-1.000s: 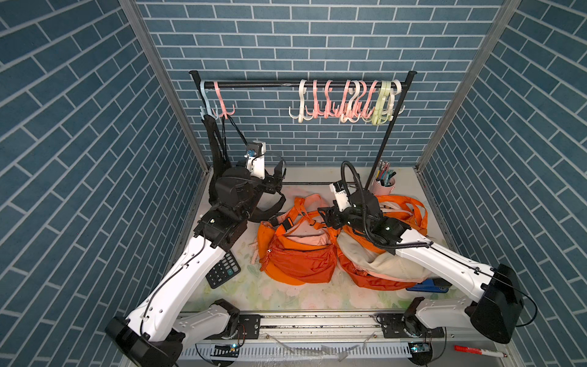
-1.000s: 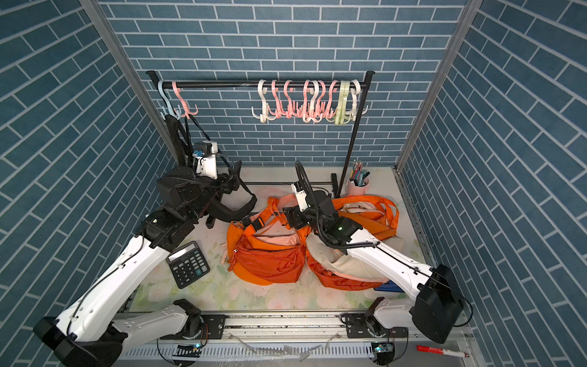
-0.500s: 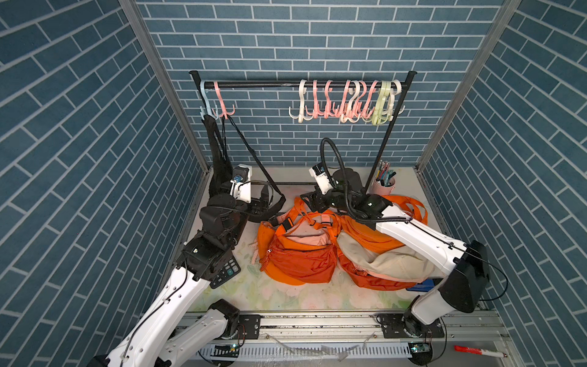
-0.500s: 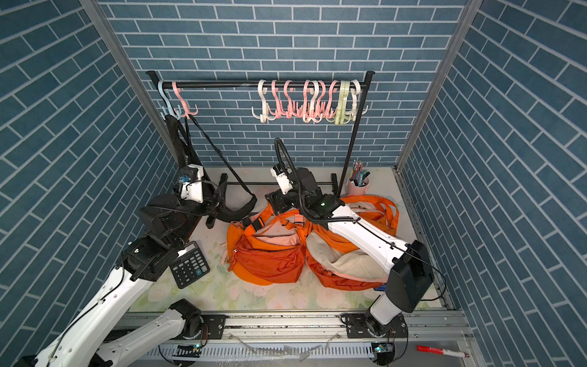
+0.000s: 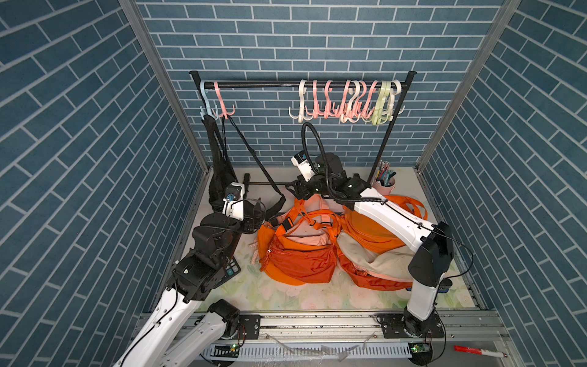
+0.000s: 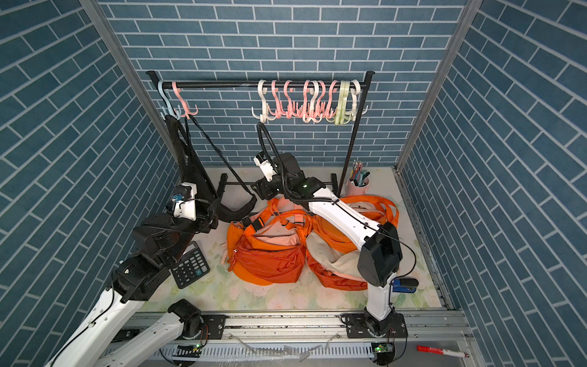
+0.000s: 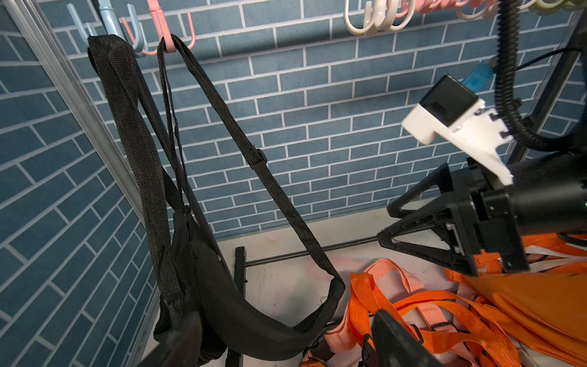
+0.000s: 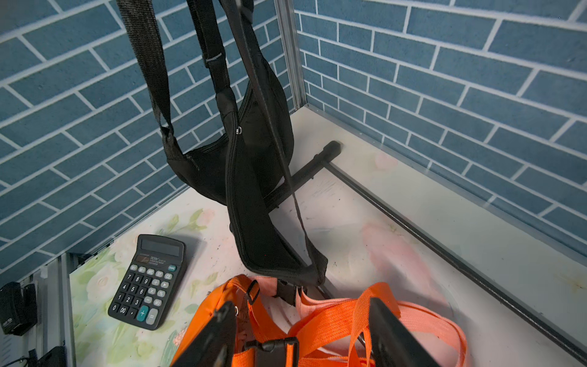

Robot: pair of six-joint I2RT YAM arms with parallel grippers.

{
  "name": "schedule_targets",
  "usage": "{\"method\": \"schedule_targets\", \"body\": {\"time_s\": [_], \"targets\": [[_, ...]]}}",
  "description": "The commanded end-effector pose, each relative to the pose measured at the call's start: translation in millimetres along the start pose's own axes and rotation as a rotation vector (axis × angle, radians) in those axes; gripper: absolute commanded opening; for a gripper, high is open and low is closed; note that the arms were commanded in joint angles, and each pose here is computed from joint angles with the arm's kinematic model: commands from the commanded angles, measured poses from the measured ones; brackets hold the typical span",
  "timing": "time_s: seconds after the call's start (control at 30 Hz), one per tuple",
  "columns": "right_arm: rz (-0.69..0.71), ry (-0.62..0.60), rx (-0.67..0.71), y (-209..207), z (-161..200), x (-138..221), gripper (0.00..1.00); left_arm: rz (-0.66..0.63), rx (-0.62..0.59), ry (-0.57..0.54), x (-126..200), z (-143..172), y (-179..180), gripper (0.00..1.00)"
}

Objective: Take the bag off the hook
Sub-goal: Pick up the bag from the hook.

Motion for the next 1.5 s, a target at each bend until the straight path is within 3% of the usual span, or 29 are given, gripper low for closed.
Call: {"method": "schedule_targets", "body": {"time_s": [0.0, 0.3, 1.13, 1.27, 1.4, 1.47], "targets": [[-0.034, 0.009, 0.017, -2.7, -7.5, -5.7, 0.65, -0.009, -0.001, 0.042, 6.4, 17.4, 0.8, 0.85], [-0.087, 0.022, 0.024, -2.1, -21.6, -25.9, 0.64, -0.003, -0.001, 0.081, 16.9, 46.6, -0.1, 0.85], [-0.157, 0.024, -0.048, -10.4, -27.1, -97.0, 0.57, -0.006, 0.022, 0.051, 20.5, 48.5, 1.0, 0.86], [-0.165, 0.017, -0.064, -10.5, -25.9, -105.0, 0.51, 0.001, 0.023, 0.058, 18.7, 49.2, -0.3, 0.86], [-0.179, 0.006, -0.08, -9.8, -24.4, -110.9, 0.33, 0.003, 0.021, 0.062, 18.1, 49.5, -0.7, 0.86], [-0.178, 0.002, -0.089, -10.5, -23.2, -114.0, 0.33, 0.004, 0.021, 0.062, 17.9, 49.6, -0.9, 0.86]]}}
Point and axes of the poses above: each gripper's point midway between its finger pads, its own x axis back along the fingers, its own y axis along the line the jaws close on, z = x × y, the point moved 10 cm from there along x, back along the fingers, and after that the axes turned 8 degrees about -x, right-handed, at the moved point
